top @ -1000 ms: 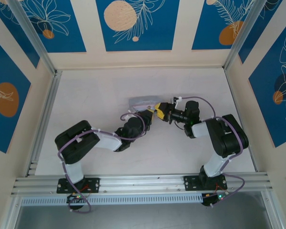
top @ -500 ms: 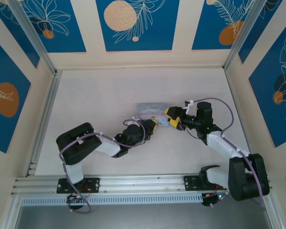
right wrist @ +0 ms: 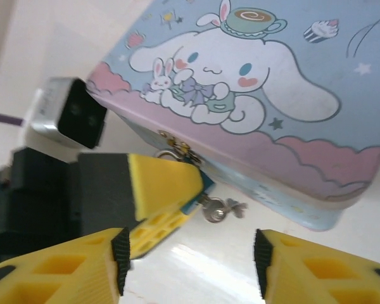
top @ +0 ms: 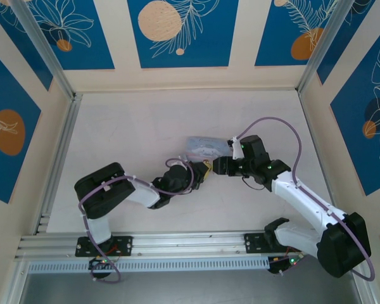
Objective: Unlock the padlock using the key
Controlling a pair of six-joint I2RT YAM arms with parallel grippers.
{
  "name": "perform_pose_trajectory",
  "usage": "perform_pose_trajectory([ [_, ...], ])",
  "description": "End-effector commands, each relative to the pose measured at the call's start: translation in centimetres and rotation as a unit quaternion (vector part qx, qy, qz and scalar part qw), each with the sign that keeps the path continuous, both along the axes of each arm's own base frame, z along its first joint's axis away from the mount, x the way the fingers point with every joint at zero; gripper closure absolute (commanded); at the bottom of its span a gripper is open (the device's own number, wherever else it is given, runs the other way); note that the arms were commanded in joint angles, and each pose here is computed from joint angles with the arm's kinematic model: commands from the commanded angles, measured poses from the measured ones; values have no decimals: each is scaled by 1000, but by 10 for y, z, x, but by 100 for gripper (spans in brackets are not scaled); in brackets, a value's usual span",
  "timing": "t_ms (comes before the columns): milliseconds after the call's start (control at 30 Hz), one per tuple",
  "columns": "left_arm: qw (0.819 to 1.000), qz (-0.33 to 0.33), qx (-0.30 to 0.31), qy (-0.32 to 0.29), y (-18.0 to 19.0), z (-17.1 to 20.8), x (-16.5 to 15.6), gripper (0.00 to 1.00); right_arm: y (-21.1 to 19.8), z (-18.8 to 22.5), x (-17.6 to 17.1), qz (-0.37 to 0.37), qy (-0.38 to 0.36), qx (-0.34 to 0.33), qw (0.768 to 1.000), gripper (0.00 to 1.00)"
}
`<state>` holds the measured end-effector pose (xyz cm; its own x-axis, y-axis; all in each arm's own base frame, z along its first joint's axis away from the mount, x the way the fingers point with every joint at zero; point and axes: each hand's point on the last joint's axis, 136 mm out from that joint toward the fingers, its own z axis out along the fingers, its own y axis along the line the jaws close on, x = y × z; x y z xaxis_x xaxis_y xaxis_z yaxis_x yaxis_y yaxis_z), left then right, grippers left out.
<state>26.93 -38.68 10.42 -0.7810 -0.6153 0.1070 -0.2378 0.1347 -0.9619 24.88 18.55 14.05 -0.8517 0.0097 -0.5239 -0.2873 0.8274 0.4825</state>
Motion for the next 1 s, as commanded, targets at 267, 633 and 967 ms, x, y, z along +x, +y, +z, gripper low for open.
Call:
perform_pose_trajectory([
  [267,999,-35,-4,-12,-6,15,0,100,6,-14,-10,69,-51,-136,987,53],
  [633,999,-41,-10,-11,-7,20,1,100,9,-32,-5,80,-51,-197,976,50],
  [967,999,-47,-12,-11,-9,22,0,100,19,-39,0,95,-57,-225,968,57],
])
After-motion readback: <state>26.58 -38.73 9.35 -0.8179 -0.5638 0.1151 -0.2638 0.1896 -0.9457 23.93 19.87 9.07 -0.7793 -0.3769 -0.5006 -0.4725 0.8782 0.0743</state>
